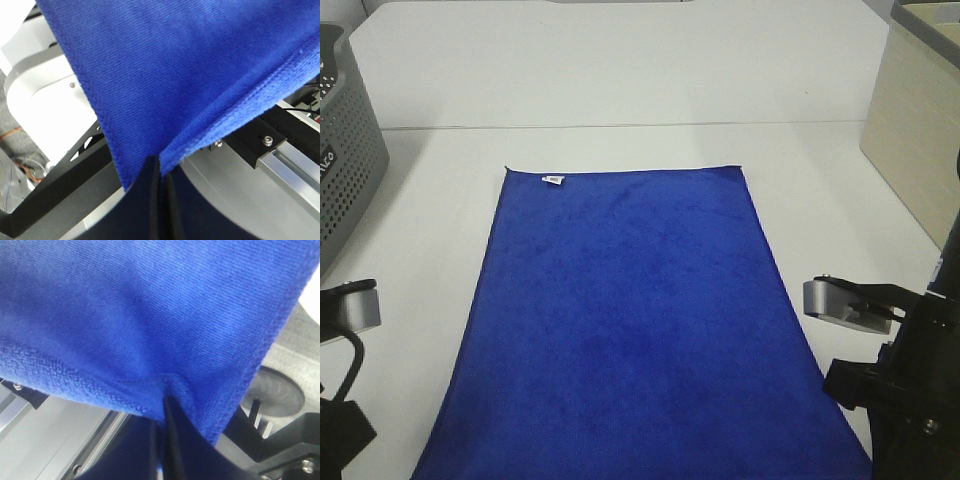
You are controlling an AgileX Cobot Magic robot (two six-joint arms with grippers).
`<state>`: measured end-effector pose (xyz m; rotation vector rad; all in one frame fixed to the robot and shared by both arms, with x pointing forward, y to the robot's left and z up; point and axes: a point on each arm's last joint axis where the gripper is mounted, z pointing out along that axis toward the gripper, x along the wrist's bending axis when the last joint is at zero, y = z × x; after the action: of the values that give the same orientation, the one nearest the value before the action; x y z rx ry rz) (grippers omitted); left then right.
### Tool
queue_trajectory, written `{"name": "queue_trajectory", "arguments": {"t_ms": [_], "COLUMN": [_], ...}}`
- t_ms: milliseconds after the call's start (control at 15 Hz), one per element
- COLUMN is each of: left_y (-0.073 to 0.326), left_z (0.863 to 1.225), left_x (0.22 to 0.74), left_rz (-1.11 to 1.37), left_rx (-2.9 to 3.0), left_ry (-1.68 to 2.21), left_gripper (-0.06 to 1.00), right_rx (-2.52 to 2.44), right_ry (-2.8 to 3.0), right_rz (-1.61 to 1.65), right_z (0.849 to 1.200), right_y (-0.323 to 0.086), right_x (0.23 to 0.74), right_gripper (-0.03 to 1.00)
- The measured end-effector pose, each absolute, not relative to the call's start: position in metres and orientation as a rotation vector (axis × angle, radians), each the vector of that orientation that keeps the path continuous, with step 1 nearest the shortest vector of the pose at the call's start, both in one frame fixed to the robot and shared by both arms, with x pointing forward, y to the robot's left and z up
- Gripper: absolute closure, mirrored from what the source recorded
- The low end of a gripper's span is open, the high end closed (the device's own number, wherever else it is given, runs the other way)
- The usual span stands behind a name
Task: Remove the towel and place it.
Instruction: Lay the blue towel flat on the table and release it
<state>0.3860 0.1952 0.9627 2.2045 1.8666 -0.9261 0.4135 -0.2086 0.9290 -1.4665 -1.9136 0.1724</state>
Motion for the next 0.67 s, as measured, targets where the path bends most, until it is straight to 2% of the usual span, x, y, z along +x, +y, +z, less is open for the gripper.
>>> {"name": "queue_trajectory", "arguments": {"t_ms": [400, 667], "left_y": [0.192, 0.188], "left_z": [0.931, 0.932], "left_x": [0.397, 0.414], "left_rz": [-1.088, -1.044], "left_rx": [2.23, 2.267], "left_ry": [1.994, 1.973], "left_gripper": [0.94, 0.94], "right_rx": [-1.449, -1.442], "right_ry": [-1.794, -1.764], "right_rz": [0.283, 0.319], "right_z": [0.902, 0.894], "right_y": [-0.206, -0.206], "right_x": [0.417, 0.417], "right_gripper": [0.95, 0.95]}}
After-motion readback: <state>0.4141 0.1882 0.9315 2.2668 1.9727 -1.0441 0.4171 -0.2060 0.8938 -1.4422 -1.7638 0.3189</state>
